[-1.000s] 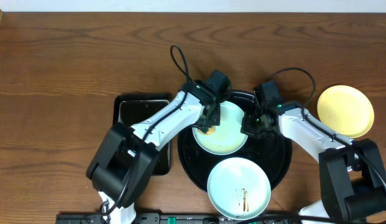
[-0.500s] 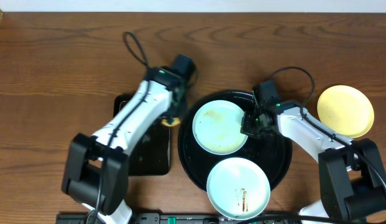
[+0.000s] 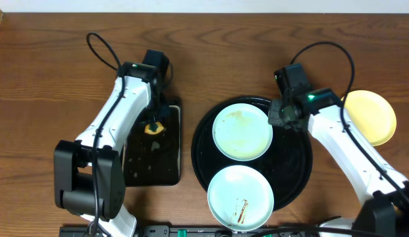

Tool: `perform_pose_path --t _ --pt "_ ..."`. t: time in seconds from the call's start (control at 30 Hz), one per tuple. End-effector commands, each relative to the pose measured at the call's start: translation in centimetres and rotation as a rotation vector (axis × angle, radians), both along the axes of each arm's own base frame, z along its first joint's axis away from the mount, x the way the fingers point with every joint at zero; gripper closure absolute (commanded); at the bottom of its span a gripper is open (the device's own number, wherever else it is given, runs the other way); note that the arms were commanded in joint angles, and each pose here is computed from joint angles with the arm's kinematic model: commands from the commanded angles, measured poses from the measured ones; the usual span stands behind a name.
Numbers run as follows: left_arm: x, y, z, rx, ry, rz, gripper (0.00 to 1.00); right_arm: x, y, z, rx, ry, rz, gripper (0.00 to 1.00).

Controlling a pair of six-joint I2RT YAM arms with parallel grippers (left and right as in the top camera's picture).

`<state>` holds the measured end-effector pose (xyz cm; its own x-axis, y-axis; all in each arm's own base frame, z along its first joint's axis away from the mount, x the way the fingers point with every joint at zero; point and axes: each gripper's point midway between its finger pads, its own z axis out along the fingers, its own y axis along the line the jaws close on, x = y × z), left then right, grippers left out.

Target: Clean dirty plates on tray and stack at the side

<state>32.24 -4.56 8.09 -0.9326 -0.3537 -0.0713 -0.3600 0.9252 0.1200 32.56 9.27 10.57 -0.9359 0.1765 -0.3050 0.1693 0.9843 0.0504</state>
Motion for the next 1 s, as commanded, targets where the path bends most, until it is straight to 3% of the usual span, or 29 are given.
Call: perform_pose_path --t 0.0,0.03,0.23,0.27,0.37,0.6,0.67,0.73,0.97 --pt "0.3 0.3 0.5 -0.019 -0.007 -0.015 0.93 -0.9 1.3 0.0 0.056 0.044 0.064 0.32" --pt "0.3 0.4 0.5 -0.019 -0.006 -0.016 0.93 -1.4 1.7 -0.3 0.082 0.066 0.071 0.04" --pt "0.2 0.6 0.4 -0.018 -0.001 -0.041 0.92 -3.4 4.1 -3.0 0.275 0.162 -0.075 0.01" --pt "0.2 0.6 0.4 -0.018 0.000 -0.042 0.92 -3.5 4.6 -3.4 0.306 0.166 -0.069 0.02" --pt "0.2 0.6 0.4 -0.018 0.001 -0.046 0.92 -3.9 5.1 -4.7 0.351 0.174 -0.081 0.44" --pt "0.0 0.6 0.4 -0.017 0.010 -0.048 0.92 -5.3 4.7 -7.8 0.366 0.189 -0.146 0.26" --pt "0.0 0.6 0.4 -0.016 0.012 -0.049 0.92 -5.5 4.6 -8.2 0.365 0.191 -0.147 0.28" --pt "-0.1 0.6 0.4 -0.018 0.013 -0.055 0.92 -5.9 4.4 -8.6 0.361 0.198 -0.150 0.38" --pt "-0.2 0.5 0.4 -0.022 0.019 -0.063 0.91 -6.2 4.2 -10.2 0.365 0.196 -0.191 0.41"
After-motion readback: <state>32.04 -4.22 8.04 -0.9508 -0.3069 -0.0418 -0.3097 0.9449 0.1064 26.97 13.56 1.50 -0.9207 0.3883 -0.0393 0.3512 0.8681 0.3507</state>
